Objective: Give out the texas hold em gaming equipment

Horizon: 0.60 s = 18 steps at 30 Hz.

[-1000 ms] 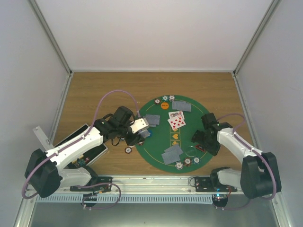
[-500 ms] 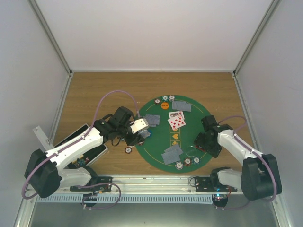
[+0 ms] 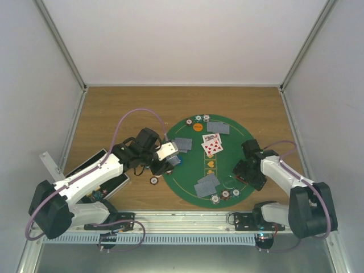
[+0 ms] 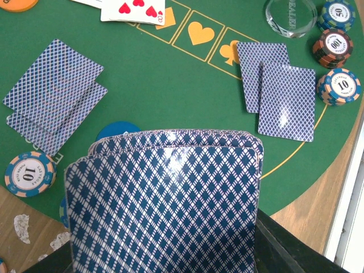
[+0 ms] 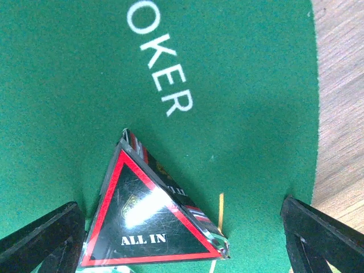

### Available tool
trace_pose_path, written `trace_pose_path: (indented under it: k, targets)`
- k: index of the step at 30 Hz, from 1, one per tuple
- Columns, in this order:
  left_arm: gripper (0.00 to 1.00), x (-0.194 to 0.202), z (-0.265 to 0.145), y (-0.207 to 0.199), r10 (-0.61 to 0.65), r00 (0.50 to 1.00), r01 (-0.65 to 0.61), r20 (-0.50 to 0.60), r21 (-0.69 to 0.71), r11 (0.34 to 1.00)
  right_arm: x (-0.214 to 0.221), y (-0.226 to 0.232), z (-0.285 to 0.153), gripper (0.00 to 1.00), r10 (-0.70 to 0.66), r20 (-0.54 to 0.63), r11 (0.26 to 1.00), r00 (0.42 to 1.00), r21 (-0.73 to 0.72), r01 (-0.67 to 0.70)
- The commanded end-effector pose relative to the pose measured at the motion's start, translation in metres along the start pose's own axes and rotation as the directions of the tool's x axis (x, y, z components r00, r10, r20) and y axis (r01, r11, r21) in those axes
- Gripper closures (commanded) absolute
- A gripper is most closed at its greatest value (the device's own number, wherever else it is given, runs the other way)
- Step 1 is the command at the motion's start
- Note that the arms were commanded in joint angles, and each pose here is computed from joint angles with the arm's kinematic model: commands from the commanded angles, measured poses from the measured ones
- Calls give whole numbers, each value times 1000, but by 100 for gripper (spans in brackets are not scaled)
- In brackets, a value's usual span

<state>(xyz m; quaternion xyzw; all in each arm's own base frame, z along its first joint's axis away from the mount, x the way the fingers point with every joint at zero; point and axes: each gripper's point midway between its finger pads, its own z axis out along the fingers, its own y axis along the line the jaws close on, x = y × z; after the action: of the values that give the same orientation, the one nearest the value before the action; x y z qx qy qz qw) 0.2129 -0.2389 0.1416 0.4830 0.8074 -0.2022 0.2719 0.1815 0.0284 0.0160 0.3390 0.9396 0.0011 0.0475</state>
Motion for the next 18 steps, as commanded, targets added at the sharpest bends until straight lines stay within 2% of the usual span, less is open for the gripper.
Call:
trace_pose_path:
  k: [1,5,9,15,18]
  targets:
    - [47,-12,-4,1,12,998,-12,62,0,1000,1,-15,3,6,87,7,995,996,50,-87]
    - [47,-12,-4,0,10,998,-11,64,2,1000,1,-22,6,7,162,5,985,987,63,-162]
    - [47,-12,-4,0,11,998,-11,67,3,1000,-2,-22,4,10,180,11,982,984,59,-181]
    - [47,-12,-3,2,12,998,-11,57,-8,1000,-2,-29,2,20,211,16,975,977,72,-212]
    - [47,-12,-3,2,13,998,-13,63,-8,1000,1,-32,1,22,235,15,970,972,67,-235]
